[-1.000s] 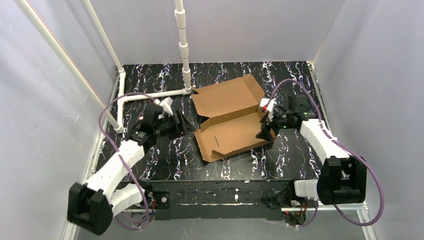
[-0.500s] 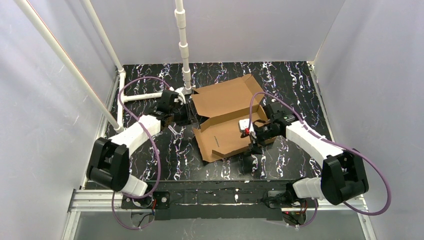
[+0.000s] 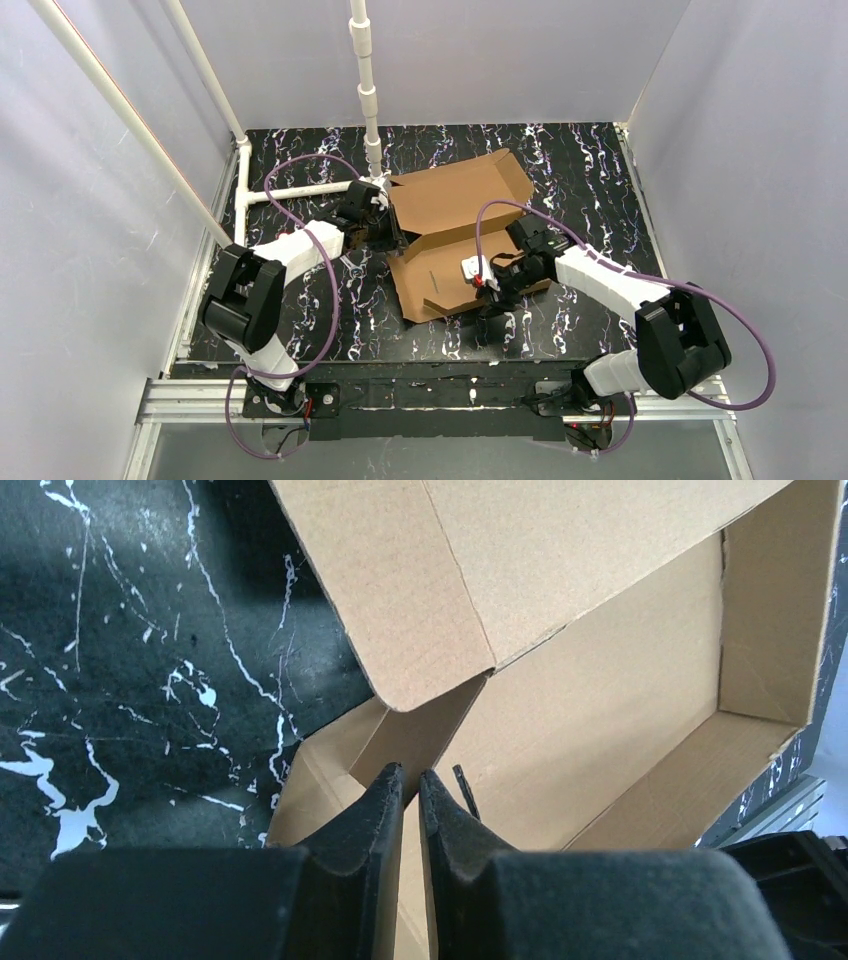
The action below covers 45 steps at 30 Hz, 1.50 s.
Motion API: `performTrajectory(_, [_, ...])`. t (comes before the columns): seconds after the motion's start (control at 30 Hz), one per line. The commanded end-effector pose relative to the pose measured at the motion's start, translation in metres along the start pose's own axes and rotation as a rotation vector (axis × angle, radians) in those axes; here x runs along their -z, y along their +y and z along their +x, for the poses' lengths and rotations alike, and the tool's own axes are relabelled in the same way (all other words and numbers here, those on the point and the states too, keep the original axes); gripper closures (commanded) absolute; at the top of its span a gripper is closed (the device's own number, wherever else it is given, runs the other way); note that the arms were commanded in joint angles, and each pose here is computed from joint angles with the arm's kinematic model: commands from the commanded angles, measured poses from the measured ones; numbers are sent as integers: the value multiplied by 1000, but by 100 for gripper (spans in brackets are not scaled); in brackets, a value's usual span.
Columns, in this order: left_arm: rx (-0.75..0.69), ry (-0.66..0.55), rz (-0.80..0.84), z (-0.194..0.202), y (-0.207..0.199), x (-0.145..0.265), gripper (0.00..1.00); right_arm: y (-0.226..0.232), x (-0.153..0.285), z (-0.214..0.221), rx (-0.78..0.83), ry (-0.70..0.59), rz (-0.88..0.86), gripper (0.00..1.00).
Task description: Fold the paper box
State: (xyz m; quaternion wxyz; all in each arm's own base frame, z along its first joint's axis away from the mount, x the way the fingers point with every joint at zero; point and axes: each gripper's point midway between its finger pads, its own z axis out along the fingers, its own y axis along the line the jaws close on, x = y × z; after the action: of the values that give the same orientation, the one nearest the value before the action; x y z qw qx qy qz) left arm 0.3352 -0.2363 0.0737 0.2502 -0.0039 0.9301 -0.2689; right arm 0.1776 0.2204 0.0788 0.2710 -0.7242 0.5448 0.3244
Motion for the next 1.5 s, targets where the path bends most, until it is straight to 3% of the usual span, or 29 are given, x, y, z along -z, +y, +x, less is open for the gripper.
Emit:
performTrajectory(0.0, [-7,-29,15,-8,-12,-4,91,3,-8,2,27,10,-21,54])
performTrajectory(0.3, [69,-13,75,7,-31,-15,90,8,-14,-1,22,0,-49,79])
performTrajectory(0.6, [206,31,102,23,-48,-20,85,10,-18,-2,6,-3,-63,96])
performTrajectory(1.0, [325,60,65,40,-58,-40,81,12,-20,-1,-3,-5,-74,99])
performTrajectory(1.23, [382,20,33,29,-56,-46,68,12,-21,0,-10,0,-72,99])
performTrajectory(1.47, [451,-40,48,15,-60,-52,66,12,-21,2,-19,5,-70,99])
